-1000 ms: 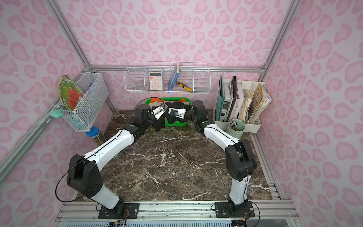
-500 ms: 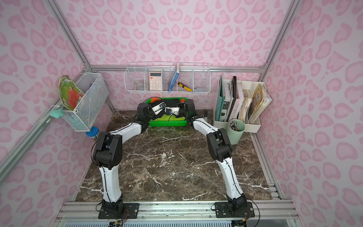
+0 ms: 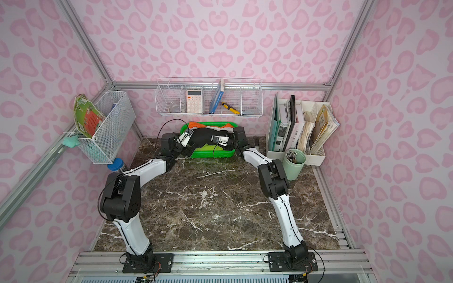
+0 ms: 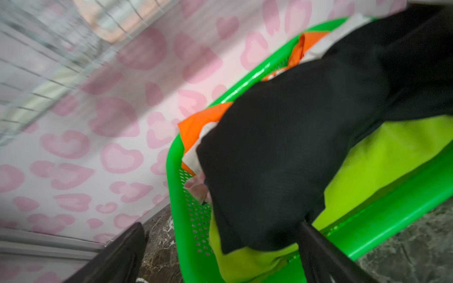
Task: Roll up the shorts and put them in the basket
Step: Place the shorts in the bin.
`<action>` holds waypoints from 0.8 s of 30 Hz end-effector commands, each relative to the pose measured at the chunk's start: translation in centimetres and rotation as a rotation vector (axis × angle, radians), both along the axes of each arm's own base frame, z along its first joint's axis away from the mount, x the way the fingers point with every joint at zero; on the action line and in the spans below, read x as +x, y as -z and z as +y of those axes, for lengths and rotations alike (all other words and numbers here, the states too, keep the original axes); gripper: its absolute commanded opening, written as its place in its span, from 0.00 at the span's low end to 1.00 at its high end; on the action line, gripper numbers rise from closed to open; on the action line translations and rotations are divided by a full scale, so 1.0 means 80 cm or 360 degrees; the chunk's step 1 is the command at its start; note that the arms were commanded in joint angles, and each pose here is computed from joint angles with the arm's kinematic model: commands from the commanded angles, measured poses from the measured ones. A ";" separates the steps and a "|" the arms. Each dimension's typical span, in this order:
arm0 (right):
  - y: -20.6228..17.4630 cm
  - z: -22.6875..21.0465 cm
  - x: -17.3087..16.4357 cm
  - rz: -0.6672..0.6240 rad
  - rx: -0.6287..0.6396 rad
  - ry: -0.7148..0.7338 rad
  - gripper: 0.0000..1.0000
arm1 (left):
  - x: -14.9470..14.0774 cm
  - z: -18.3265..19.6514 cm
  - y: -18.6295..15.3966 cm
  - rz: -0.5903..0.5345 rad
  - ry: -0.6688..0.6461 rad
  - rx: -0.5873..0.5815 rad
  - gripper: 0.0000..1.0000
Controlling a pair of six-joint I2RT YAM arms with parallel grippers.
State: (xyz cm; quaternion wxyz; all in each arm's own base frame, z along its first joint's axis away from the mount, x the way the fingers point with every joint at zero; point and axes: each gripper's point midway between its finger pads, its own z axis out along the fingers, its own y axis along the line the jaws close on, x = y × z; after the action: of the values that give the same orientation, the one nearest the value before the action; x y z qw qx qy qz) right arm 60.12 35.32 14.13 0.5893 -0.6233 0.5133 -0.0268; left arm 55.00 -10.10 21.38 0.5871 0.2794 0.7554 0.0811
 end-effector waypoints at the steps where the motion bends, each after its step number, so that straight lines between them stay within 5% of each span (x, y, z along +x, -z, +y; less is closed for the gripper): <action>1: 0.036 -0.015 -0.003 0.0168 -0.0093 0.0072 0.00 | -0.020 -0.012 -0.046 -0.0060 0.0036 -0.0311 0.99; 3: 0.034 -0.012 -0.005 0.0164 -0.0082 0.0050 0.00 | -0.027 -0.026 -0.077 -0.0114 0.0127 -0.0446 0.98; 5: 0.032 -0.008 -0.007 0.0170 -0.0071 0.0033 0.00 | -0.028 -0.047 -0.093 -0.0158 0.0289 -0.0520 0.82; 9: 0.033 -0.001 -0.014 0.0197 -0.0056 -0.0005 0.00 | 0.005 -0.072 -0.087 -0.0098 0.0413 -0.0667 0.07; 10: 0.034 0.000 -0.015 0.0201 -0.0056 -0.0007 0.00 | 0.017 -0.077 -0.077 -0.0067 0.0424 -0.0698 0.00; 20: 0.033 -0.004 -0.020 0.0288 0.0023 -0.0003 0.00 | 0.057 -0.112 0.017 0.0280 0.0537 -0.0880 0.00; 24: 0.024 0.000 -0.022 0.0328 0.0094 -0.0010 0.28 | 0.057 -0.114 0.088 0.0535 0.0479 -0.0851 0.00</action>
State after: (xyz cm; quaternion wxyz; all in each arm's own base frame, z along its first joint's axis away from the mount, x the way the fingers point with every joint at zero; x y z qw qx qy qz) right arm 59.42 35.43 14.25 0.5864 -0.6090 0.5339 0.0143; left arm 60.33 -18.80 17.89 0.5684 0.2364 0.7526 -0.2336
